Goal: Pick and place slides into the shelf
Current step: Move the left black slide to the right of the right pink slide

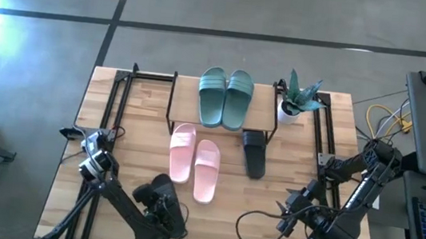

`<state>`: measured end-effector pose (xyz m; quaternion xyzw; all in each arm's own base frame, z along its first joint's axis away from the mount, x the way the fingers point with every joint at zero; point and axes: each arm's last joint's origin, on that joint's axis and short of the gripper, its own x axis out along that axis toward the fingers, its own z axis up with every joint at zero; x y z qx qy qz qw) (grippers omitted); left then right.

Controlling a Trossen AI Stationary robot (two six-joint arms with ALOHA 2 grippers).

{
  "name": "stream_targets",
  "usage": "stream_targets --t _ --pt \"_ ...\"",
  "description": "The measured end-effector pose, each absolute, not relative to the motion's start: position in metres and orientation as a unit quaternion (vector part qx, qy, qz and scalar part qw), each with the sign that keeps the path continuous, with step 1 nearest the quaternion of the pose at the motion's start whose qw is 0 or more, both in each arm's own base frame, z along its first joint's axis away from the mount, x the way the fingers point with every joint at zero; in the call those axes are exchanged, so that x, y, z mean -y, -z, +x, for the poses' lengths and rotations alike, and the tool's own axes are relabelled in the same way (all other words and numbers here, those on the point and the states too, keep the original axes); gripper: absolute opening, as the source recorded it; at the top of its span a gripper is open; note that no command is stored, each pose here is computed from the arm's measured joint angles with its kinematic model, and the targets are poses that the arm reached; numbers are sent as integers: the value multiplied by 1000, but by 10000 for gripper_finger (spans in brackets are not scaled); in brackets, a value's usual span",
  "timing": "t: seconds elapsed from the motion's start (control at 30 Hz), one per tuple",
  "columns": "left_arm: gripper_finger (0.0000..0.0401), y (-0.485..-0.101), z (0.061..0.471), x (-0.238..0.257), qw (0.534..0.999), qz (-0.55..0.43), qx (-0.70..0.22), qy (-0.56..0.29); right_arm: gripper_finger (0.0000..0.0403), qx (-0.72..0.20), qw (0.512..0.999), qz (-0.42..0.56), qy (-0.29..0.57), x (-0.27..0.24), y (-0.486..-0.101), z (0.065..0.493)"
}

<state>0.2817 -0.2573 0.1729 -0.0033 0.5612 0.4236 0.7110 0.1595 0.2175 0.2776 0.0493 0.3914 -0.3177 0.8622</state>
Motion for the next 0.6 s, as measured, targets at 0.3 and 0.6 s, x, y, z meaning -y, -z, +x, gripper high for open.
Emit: stream_targets --t 0.3,0.6 --pt "62 -163 286 242 693 40 -592 -409 228 -393 861 51 318 -218 -277 160" --pt "3 -193 284 245 705 -5 -602 -375 228 -384 859 77 329 -218 -277 159"
